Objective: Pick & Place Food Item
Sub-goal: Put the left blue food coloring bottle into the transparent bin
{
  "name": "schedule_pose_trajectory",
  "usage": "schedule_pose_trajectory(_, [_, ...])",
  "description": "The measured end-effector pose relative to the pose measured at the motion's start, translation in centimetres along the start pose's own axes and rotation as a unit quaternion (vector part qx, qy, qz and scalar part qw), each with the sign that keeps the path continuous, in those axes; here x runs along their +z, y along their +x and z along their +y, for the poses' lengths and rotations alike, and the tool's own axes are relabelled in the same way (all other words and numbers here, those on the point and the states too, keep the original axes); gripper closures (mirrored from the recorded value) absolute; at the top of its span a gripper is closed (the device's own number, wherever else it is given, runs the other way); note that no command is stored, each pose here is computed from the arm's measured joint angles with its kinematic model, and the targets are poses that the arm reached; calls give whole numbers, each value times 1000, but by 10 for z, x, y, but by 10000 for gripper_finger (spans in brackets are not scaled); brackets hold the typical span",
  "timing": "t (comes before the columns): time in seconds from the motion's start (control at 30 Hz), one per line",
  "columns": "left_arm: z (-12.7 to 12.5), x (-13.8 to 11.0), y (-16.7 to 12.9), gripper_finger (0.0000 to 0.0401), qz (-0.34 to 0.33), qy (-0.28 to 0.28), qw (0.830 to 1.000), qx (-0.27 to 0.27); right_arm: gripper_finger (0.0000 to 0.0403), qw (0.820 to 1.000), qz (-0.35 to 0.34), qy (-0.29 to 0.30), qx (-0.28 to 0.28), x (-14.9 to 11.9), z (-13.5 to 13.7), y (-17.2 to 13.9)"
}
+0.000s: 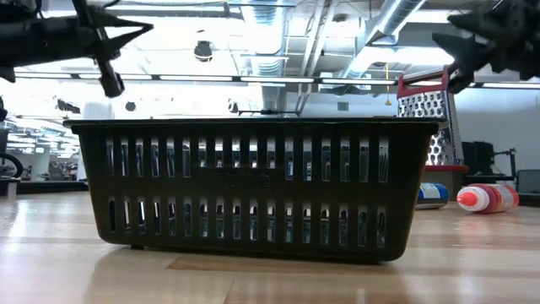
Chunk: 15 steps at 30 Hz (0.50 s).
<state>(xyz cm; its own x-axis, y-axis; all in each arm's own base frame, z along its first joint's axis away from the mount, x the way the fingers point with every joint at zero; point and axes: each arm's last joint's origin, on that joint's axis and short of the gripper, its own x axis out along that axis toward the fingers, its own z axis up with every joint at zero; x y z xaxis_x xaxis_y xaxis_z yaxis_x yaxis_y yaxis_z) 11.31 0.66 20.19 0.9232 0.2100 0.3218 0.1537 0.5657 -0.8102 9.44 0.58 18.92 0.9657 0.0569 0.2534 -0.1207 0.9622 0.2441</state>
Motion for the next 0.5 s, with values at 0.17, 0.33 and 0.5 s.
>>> schedule_pose_trajectory(0.17, [-15, 12, 1, 399, -87, 32, 993, -69, 268, 987, -106, 119, 14, 20, 4, -2])
schedule_pose_trajectory(0.33, [-22, 18, 5, 391, -133, 52, 986, -80, 268, 965, -175, 196, 6, 35, 5, -5])
schedule_pose_trajectory(0.5, [-23, 18, 13, 373, -143, 72, 986, -49, 268, 954, -220, 201, -22, 41, 4, -7])
